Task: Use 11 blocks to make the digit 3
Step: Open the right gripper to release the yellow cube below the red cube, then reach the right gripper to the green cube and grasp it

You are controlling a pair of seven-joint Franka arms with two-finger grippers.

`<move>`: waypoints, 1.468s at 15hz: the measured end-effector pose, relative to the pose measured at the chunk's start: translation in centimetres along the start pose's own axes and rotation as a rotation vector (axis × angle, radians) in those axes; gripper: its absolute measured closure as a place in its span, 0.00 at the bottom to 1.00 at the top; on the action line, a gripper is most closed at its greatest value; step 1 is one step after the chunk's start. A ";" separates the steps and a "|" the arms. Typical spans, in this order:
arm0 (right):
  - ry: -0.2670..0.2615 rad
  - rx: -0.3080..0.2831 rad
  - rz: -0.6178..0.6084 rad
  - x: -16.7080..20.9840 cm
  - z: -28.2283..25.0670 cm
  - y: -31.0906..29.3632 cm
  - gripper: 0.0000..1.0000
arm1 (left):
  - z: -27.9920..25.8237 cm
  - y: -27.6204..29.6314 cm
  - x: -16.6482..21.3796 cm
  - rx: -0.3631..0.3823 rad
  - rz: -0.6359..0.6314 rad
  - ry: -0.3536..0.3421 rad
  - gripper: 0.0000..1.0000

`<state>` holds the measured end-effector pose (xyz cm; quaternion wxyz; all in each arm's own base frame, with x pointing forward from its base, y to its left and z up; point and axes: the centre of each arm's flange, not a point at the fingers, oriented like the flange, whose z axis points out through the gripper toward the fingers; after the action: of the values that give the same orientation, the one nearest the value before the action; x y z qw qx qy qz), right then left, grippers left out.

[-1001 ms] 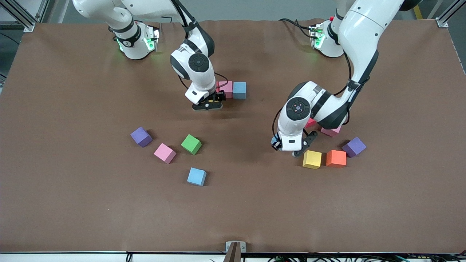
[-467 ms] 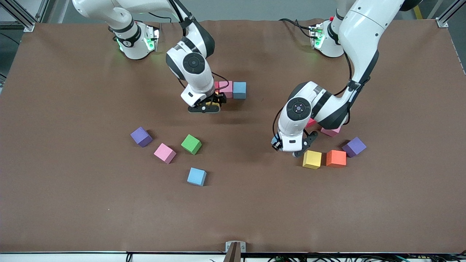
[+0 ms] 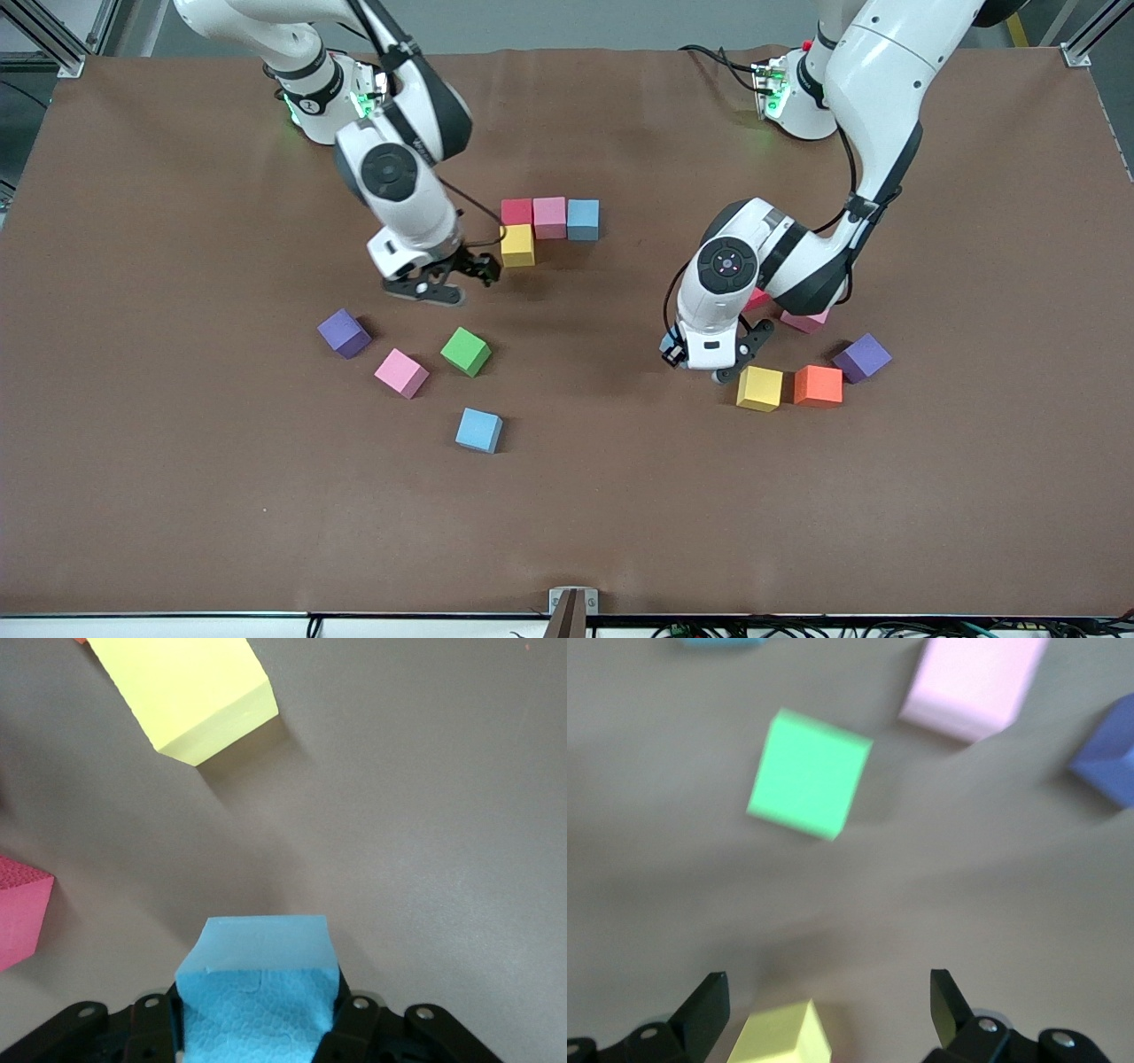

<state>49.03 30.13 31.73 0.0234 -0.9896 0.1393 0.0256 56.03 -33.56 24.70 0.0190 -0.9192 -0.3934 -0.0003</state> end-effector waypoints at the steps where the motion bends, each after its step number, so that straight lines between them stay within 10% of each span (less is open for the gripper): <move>1: 0.004 0.003 0.032 1.5 -0.3 1.4 0.00 | 0.0 0.0 0.0 -0.001 0.000 0.000 0.45; 10: -0.018 -0.030 0.250 7.0 -0.4 -2.3 0.00 | -0.1 0.1 0.2 -0.003 -0.002 0.001 0.45; 22: 0.079 -0.073 0.281 9.3 8.5 -4.5 0.00 | -0.1 0.0 0.4 0.001 -0.006 0.001 0.45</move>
<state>58.83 32.33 22.90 -0.0220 -0.9609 0.2761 -0.0054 56.30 -33.24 24.79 0.0197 -0.9179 -0.3964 -0.0008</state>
